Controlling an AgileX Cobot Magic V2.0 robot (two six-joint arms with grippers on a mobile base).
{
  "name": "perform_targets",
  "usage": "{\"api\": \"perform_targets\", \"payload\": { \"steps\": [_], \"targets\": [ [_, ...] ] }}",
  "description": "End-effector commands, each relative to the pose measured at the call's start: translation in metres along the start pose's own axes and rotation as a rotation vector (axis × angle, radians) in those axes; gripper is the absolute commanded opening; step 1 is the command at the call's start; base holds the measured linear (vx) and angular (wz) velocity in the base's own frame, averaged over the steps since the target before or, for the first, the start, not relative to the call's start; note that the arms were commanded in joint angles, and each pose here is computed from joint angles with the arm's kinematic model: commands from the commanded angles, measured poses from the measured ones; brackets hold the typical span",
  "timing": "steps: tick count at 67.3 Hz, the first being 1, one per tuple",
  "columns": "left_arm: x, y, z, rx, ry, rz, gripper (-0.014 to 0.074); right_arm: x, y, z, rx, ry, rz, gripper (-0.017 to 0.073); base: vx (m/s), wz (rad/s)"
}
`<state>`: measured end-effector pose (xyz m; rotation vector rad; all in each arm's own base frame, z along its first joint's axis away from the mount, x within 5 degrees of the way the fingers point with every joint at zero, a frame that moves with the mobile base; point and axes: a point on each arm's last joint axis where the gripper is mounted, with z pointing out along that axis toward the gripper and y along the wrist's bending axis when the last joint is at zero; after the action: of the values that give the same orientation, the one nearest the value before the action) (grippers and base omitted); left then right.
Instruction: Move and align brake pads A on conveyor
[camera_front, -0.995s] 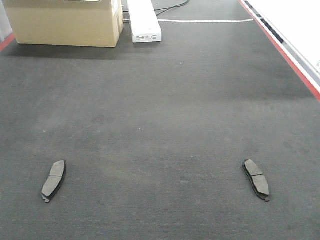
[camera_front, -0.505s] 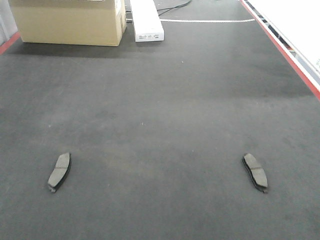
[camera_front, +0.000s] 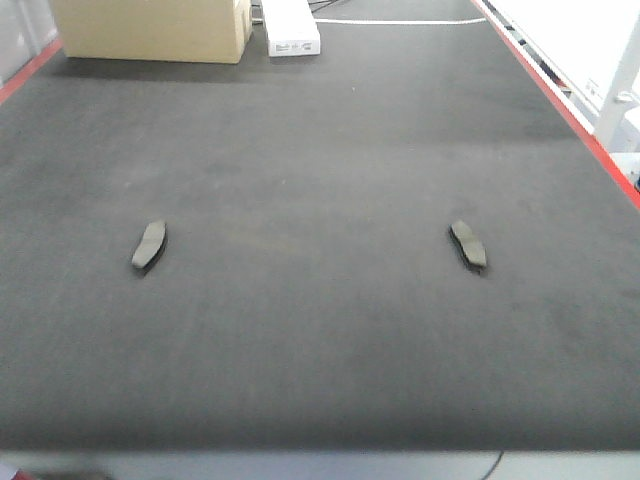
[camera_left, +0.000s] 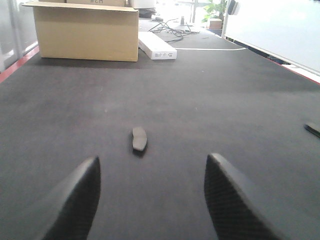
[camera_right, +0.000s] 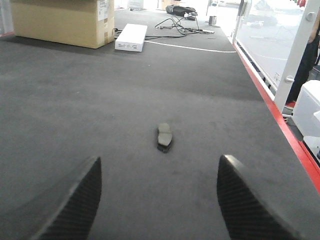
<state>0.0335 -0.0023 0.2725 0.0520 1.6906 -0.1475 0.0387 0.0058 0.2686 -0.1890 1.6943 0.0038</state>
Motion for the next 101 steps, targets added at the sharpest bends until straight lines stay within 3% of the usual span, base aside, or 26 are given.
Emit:
{"api": "perform_targets", "payload": {
  "steps": [1, 61, 101],
  "targets": [
    [-0.0134, -0.0015, -0.0012, 0.017, -0.085, 0.001, 0.0443, -0.0145, -0.0023, -0.0021, 0.021, -0.093, -0.01, 0.0484, -0.41, 0.04],
    [-0.0134, -0.0015, -0.0012, 0.017, -0.085, 0.001, 0.0443, -0.0145, -0.0023, -0.0021, 0.021, -0.093, -0.01, 0.0484, -0.39, 0.01],
    [-0.0134, -0.0015, -0.0012, 0.017, -0.085, 0.001, 0.0443, -0.0145, -0.0023, -0.0021, 0.021, -0.093, -0.01, 0.0484, -0.21, -0.69]
  ]
}}
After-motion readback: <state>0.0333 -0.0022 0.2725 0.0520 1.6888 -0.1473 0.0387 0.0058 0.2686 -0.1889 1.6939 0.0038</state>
